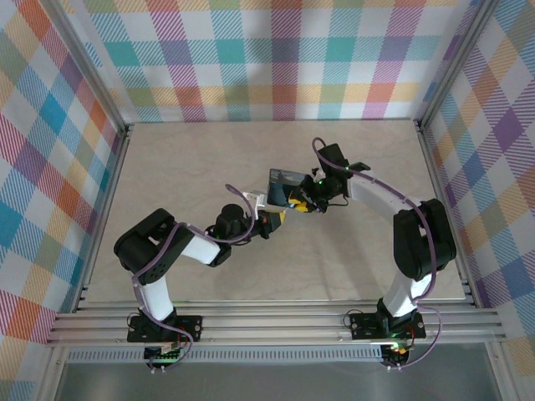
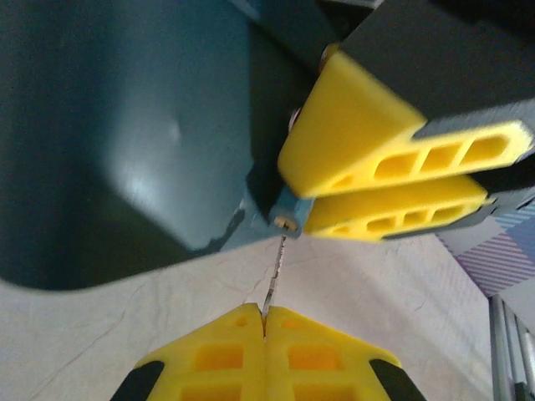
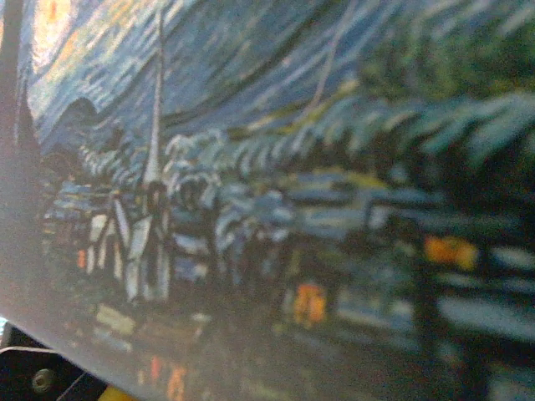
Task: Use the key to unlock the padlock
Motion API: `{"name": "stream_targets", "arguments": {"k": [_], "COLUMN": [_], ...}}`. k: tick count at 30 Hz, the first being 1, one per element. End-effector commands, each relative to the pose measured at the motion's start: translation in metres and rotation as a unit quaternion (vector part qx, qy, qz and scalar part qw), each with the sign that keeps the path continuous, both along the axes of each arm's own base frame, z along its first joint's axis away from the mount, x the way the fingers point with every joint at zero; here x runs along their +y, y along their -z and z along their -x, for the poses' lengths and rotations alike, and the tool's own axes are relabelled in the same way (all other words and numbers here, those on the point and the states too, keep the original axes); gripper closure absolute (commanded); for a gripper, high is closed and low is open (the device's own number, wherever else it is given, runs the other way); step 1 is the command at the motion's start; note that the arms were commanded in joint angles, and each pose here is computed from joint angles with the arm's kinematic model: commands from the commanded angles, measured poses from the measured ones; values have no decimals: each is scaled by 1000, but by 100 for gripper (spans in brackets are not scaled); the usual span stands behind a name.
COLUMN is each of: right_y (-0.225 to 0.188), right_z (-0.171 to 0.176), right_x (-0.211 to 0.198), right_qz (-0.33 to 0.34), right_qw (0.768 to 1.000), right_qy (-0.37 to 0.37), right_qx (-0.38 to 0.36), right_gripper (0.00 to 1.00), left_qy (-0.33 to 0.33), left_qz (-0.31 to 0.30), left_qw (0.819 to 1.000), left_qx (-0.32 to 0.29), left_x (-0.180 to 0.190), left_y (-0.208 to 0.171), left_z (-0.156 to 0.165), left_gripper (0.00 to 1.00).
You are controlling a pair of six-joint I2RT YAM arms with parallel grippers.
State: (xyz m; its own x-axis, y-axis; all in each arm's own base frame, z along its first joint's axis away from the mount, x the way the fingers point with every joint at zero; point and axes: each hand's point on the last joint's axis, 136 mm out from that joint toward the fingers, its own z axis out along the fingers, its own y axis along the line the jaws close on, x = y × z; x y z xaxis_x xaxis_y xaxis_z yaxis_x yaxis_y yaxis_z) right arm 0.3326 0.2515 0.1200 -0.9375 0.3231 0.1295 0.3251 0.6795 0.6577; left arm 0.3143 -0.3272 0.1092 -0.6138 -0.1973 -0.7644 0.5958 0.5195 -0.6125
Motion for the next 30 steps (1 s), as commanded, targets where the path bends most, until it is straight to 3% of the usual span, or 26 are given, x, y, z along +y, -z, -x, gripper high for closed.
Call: {"name": "stream_targets", "arguments": {"k": [1,17,30], "right_y": [-16,-16,-15], "right_z": [1,1,2], "right_x": [2,2,2], "right_qz": [-22,-23,-22], "right_qw": [1000,1000,1000], "right_qy": [-2,-4,-4], "right_qx": [-16,-16,-13], "right_gripper": [100,100,100], "left_qy": [2,7,26], "left_qz": [25,12,19], "left_qw": [1000,1000,999], "left_qx": [-12,4,-15], "left_x": [-7,-11,-15], "left_y": [-18,1,-9], "left_z": [-6,-6,-3], "left_gripper": [100,100,100]}}
